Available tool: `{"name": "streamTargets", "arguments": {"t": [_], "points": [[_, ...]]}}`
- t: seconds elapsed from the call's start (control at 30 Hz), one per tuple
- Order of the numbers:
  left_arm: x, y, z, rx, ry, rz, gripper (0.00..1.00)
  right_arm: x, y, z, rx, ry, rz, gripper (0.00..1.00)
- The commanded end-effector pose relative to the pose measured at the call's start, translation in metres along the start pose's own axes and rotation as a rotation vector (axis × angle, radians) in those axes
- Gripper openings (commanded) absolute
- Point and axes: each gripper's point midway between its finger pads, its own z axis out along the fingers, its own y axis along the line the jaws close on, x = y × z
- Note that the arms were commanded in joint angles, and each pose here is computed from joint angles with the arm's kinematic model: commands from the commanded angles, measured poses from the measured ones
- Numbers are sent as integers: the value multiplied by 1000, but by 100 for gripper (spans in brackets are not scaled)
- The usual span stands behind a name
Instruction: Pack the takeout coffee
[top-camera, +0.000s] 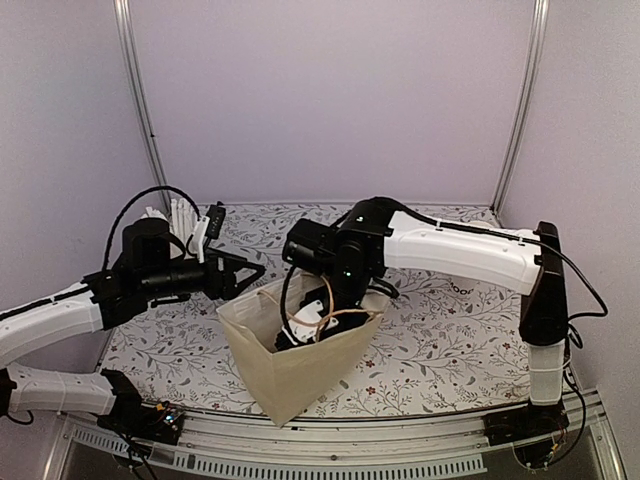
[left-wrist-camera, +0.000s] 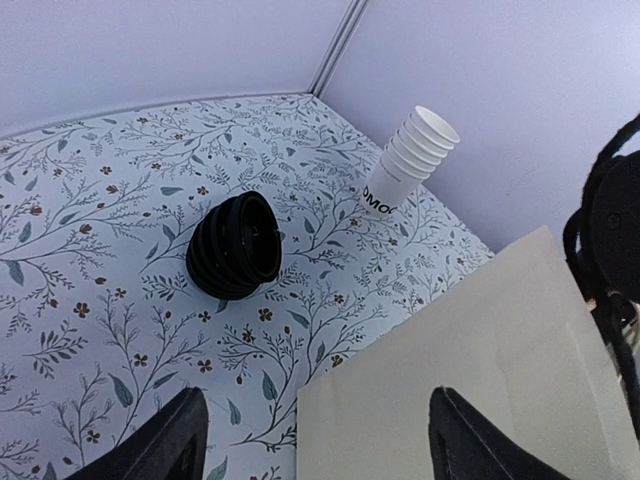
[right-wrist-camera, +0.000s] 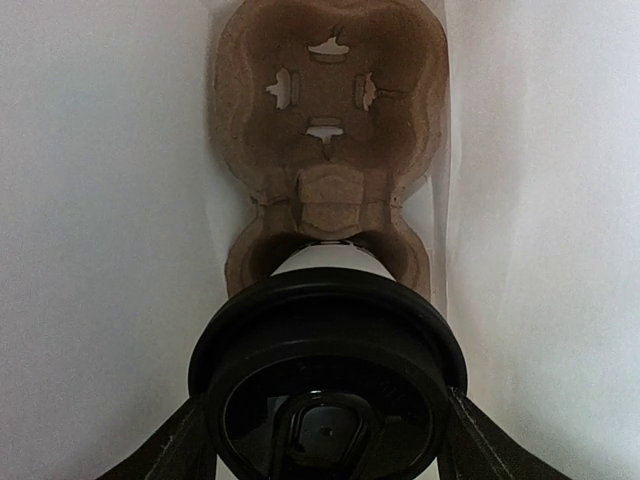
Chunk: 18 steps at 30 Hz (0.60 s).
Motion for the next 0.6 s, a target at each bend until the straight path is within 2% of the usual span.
{"name": "streamTargets", "arguments": {"t": [0.0,0.33,0.57], "points": [[6,10,-5,-44,3,-12,78,8,23,38,-194,-12,51,49],[-11,1,-26,-81,55,30,79,13,17,64,-225,-5,126,49],[-11,-33,-41,42,157,43,80,26,18,84,-232,55,186,49]]}}
